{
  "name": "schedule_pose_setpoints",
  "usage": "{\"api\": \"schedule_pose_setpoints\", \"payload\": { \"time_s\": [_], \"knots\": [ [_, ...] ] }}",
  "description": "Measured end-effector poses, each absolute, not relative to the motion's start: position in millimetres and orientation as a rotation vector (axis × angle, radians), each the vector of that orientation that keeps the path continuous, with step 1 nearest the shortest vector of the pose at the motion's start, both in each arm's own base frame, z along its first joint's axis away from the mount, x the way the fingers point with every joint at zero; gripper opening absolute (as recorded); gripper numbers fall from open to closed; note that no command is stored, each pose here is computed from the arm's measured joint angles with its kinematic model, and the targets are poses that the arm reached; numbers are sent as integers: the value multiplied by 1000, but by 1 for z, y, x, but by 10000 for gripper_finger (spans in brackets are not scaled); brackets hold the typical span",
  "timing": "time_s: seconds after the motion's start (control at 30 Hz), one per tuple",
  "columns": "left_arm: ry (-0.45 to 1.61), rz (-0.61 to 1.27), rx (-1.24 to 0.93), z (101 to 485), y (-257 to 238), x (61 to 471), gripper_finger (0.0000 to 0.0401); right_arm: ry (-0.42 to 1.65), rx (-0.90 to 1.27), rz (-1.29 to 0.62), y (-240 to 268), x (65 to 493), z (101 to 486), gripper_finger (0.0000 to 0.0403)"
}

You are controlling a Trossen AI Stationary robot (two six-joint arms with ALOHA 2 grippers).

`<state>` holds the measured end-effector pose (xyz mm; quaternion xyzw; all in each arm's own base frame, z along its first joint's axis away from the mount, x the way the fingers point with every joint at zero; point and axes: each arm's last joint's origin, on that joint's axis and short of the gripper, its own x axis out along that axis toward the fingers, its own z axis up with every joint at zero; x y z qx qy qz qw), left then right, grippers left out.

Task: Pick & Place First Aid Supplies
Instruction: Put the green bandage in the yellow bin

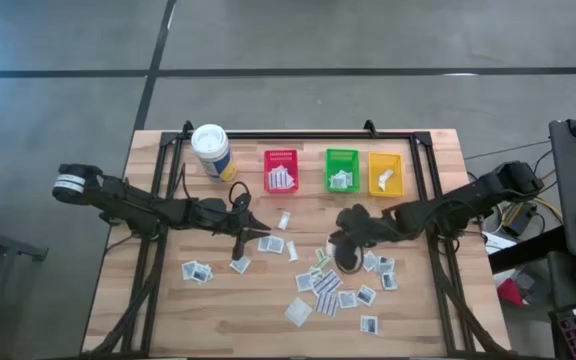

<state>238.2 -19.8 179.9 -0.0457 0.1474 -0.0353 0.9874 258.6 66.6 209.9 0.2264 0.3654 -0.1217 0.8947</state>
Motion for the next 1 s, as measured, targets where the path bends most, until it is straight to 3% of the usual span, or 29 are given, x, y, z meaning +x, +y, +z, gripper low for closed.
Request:
{"api": "schedule_pose_setpoints", "payload": {
  "time_s": [0.43, 0.77, 1.0],
  "knots": [
    [296, -65, -89, 180, -19, 238, 64, 777, 335, -127, 84, 254, 210, 82],
    [293, -10, -95, 180, -18, 238, 64, 670, 62, 87, 106, 255, 219, 127],
    [292, -5, -126, 180, -18, 238, 64, 730, -49, 158, 117, 262, 203, 128]
  ]
}}
